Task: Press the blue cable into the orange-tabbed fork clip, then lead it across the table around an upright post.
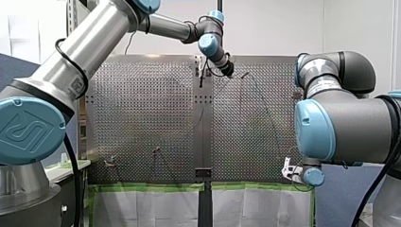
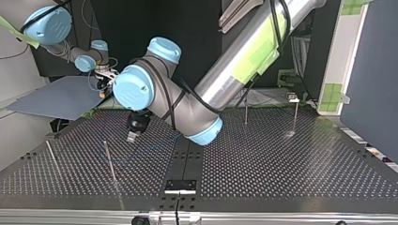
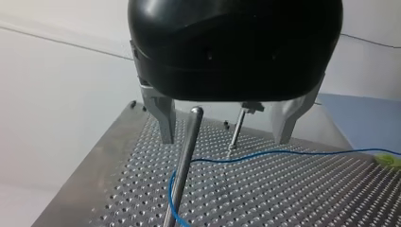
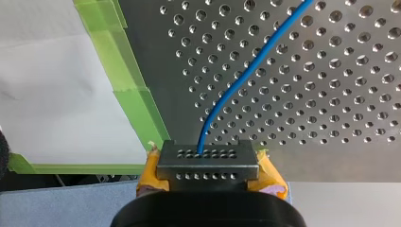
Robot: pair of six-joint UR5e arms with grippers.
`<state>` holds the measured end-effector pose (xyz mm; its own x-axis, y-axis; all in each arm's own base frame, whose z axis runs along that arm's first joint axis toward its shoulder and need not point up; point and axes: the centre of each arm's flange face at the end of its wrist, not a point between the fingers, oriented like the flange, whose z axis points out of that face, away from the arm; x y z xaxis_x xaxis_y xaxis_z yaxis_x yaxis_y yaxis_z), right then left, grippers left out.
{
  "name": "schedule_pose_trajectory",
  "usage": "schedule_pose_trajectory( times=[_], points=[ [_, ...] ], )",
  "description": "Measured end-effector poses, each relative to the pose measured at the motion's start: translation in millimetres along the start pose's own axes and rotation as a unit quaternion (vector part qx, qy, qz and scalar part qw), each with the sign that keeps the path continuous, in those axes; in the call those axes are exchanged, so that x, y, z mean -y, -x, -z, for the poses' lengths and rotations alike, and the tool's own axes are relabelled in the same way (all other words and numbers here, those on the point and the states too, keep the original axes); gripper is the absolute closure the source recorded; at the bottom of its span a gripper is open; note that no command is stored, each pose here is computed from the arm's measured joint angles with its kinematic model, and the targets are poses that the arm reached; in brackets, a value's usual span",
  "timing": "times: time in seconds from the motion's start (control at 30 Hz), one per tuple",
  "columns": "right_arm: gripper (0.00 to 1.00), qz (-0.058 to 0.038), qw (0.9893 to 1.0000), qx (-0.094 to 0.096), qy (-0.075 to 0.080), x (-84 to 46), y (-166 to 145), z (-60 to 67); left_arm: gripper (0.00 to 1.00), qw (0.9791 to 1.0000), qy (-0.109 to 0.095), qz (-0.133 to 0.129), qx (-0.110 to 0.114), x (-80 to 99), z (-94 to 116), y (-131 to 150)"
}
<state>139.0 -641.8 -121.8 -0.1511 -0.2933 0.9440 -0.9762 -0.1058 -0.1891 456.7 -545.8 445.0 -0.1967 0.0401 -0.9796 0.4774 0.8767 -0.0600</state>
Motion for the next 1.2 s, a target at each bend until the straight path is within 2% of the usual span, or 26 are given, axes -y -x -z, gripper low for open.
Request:
schedule_pose_trajectory(
  times=[0.1, 0.27, 0.37, 0.7, 1.07, 1.2],
  points=[
    [1.0, 0.0003, 1.0, 0.0, 0.0, 0.0, 0.0, 0.0, 0.01, 0.9999, -0.008, -0.004, 0.014, 2.2, -3.4, 4.2],
    [1.0, 0.0004, 1.0, 0.0, 0.0, 0.1, 0.0, 0.0, 0.01, 0.999, -0.017, 0.005, 0.042, 3.5, -8.5, 13.4],
    [1.0, 0.0004, 1.0, 0.0, 0.0, 0.1, 0.2, 0.0, 0.01, 0.9985, -0.024, 0.009, 0.048, 5.2, -9.6, 14.9],
    [1.0, -0.0007, 1.0, 0.0, 0.0, 0.2, 0.4, 0.0, 0.01, 0.9978, -0.041, 0.019, 0.048, 10.5, -8.9, 14.9],
    [1.0, -0.0008, 1.0, 0.001, -0.001, 1.7, 1.9, 0.3, 0.01, 0.997, -0.044, 0.042, 0.048, 12.5, -8.4, 15.0],
    [1.0, -0.0008, 1.0, 0.002, -0.001, 1.8, 2.4, 0.4, 0.01, 0.9968, -0.039, 0.05, 0.048, 11.4, -8.3, 14.9]
  ],
)
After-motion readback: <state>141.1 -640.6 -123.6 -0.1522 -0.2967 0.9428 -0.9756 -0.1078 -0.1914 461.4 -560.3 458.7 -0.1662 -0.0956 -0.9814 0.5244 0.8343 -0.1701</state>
